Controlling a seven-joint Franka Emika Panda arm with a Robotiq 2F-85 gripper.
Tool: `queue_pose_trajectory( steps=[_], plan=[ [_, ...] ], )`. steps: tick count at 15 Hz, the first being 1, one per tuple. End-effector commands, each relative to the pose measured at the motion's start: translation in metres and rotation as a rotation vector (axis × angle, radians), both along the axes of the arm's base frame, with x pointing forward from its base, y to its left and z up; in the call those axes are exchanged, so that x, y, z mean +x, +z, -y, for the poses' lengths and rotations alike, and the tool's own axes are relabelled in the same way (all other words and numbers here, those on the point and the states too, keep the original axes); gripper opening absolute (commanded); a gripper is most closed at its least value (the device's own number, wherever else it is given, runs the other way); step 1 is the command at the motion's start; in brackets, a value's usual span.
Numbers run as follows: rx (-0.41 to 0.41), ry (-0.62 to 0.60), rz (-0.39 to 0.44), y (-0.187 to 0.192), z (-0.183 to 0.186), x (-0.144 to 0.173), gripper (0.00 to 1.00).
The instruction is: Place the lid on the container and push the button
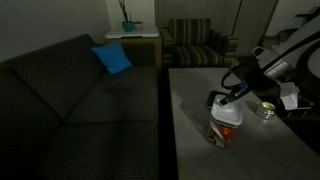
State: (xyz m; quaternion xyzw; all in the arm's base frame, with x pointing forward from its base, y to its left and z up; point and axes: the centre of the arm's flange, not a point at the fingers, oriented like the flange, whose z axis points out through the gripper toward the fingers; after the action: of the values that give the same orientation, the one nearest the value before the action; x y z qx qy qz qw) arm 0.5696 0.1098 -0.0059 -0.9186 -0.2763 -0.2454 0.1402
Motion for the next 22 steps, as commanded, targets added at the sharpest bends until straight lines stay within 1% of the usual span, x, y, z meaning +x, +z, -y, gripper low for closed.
queue_pose_trajectory(
  steps=[1,5,8,12,17,19,22],
  plan=[
    [-0.001,-0.013,0.057,-0.005,0.003,0.004,0.0],
    [-0.014,-0.039,0.102,0.004,0.005,0.008,0.0],
    [-0.036,-0.053,0.093,0.007,0.002,0.016,0.0],
    [-0.1,-0.056,0.095,0.006,-0.007,0.01,0.0],
    [-0.202,-0.077,0.052,0.006,-0.015,0.013,0.0],
    [-0.225,-0.1,0.04,0.003,-0.013,0.02,0.0],
    [-0.243,-0.147,0.01,0.019,-0.021,0.014,0.0]
  ],
)
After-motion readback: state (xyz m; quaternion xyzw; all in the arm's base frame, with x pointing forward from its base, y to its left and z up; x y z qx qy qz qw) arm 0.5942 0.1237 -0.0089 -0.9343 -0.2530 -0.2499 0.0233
